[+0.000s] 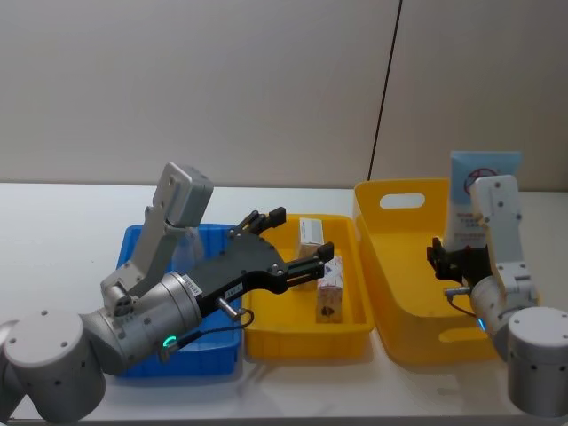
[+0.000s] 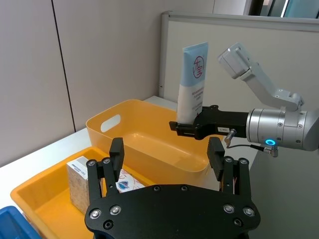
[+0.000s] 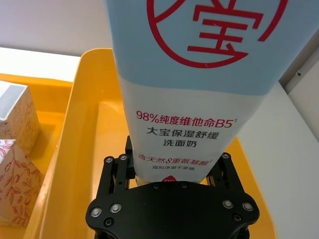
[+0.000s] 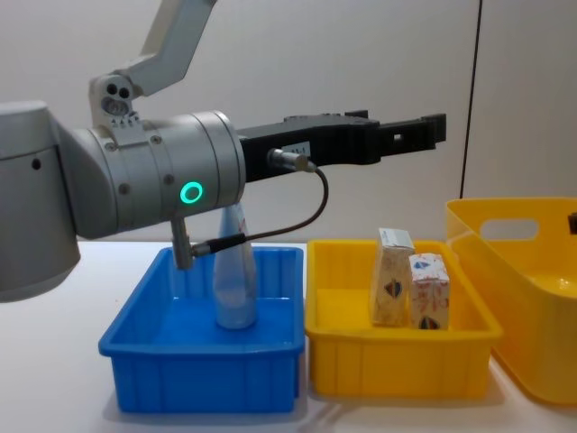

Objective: Bimanual collaborative sorting of washing and personal care products

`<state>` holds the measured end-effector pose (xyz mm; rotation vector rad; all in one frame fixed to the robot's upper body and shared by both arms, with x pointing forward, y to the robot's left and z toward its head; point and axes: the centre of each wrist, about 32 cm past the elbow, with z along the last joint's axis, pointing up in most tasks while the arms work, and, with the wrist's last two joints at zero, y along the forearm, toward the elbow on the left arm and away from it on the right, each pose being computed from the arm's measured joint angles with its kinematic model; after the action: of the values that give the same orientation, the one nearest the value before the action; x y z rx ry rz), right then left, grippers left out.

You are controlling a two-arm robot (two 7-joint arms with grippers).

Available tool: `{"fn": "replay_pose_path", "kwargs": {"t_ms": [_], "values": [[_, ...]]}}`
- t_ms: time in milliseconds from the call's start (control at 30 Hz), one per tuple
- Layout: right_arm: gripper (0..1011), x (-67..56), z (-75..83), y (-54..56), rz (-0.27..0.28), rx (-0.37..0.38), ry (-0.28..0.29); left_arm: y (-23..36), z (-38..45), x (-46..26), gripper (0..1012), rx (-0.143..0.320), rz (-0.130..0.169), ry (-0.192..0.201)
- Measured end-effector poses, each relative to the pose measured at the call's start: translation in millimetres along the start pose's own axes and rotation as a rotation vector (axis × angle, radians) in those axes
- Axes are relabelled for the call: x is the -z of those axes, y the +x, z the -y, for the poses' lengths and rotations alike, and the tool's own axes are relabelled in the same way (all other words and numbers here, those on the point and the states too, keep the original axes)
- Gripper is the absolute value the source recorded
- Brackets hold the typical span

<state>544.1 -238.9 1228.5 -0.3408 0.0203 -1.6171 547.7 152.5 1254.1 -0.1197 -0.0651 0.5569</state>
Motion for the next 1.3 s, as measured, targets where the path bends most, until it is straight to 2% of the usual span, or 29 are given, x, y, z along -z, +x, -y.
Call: {"fn": "replay_pose_path", "kwargs": {"t_ms": [333,400,433,733,1300], "values": [[645,-0.6,-4.2,-1.9,-0.002,-0.011,-0.013,0.0,0.0,0.0,1001,0.000,0.000,0.000],[679,-0.8,-4.6,-2.1,-0.002,-0.012,-0.014,0.0,0.0,0.0,1001,0.000,0.000,0.000],[747,-1.1,-5.0,-2.2,-0.002,-0.013,-0.014,0.0,0.0,0.0,1001,0.000,0.000,0.000],[994,-1.4,-6.3,-2.8,-0.003,-0.017,-0.018,0.0,0.1,0.0,1001,0.000,0.000,0.000],[1004,-1.5,-7.1,-3.4,-0.003,-0.020,-0.021,0.0,0.0,0.0,1001,0.000,0.000,0.000]]}}
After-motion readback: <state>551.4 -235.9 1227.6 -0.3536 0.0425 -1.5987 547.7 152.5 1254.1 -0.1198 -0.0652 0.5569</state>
